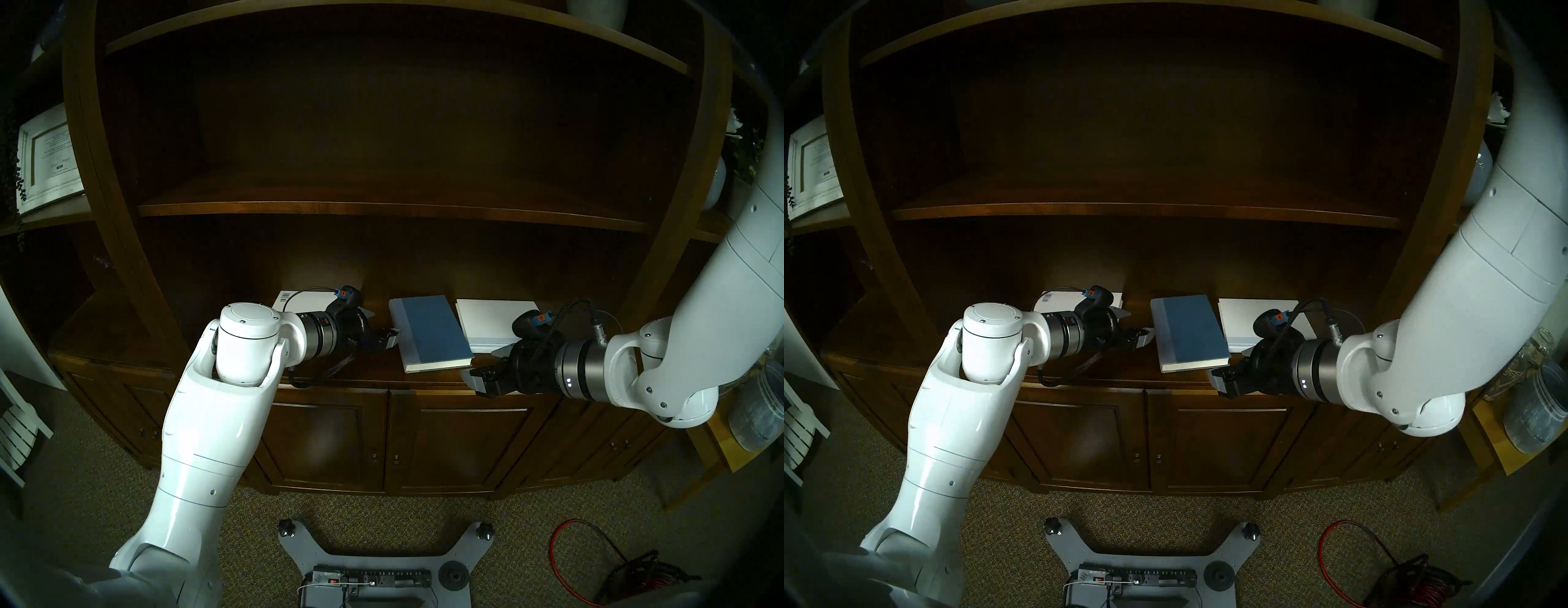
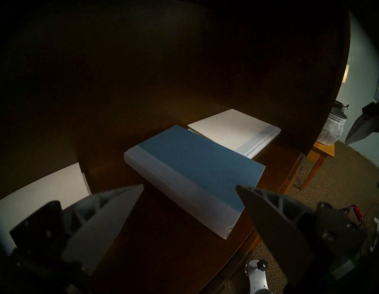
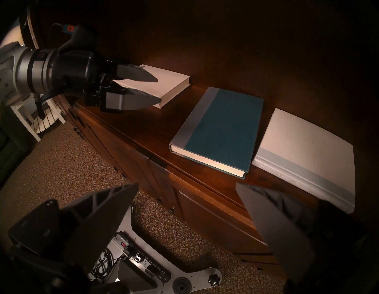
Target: Close the books and align them horizontally on the shelf
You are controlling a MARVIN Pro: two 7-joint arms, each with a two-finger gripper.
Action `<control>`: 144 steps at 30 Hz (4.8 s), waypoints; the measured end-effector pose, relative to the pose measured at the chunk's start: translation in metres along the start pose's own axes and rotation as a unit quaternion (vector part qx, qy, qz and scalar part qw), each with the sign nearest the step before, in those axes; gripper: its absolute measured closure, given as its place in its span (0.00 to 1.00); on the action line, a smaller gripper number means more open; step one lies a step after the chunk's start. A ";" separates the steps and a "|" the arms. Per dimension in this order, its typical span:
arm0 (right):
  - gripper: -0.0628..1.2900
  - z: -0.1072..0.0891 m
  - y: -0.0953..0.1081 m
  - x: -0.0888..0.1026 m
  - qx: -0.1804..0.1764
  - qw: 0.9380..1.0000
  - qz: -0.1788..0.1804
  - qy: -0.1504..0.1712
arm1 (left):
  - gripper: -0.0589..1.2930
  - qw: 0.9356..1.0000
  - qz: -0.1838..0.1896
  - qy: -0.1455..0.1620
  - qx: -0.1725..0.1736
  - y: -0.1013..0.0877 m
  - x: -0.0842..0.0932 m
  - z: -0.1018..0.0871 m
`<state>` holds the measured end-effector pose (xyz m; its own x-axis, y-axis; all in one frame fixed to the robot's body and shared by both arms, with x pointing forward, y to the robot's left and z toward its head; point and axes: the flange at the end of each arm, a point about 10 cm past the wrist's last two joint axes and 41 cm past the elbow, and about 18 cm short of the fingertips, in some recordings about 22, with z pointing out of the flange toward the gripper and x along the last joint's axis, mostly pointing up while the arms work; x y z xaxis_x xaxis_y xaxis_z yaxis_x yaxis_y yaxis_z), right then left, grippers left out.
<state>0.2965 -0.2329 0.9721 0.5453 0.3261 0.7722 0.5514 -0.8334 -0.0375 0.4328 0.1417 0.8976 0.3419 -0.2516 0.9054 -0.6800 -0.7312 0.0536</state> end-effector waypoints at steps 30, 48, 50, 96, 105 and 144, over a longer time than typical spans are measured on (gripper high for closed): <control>0.04 0.000 0.001 0.000 -0.001 1.000 0.001 0.001 | 0.04 0.998 -0.021 -0.056 -0.001 0.030 0.010 0.109; 0.04 0.000 0.001 0.000 -0.002 1.000 0.002 0.001 | 0.04 0.996 -0.027 -0.082 0.035 0.009 0.014 0.137; 0.04 0.000 0.001 0.000 -0.002 1.000 0.002 0.001 | 0.04 0.995 -0.032 -0.082 0.039 0.003 0.014 0.138; 0.04 0.000 0.002 0.001 -0.009 1.000 0.004 0.004 | 0.04 0.990 0.107 -0.084 -0.025 -0.050 0.023 0.166; 0.04 0.000 0.002 0.001 -0.011 1.000 0.004 0.006 | 0.04 0.986 0.120 -0.109 -0.038 -0.053 0.029 0.155; 0.04 0.000 0.003 0.001 -0.013 1.000 0.003 0.008 | 0.04 0.981 0.085 -0.164 -0.061 -0.034 0.014 0.100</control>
<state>0.2986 -0.2346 0.9729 0.5385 0.3137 0.7821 0.5311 -0.8469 -0.0259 0.5259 0.1000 0.8668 0.3944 -0.5683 0.7221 -0.8110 -0.5849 -0.0174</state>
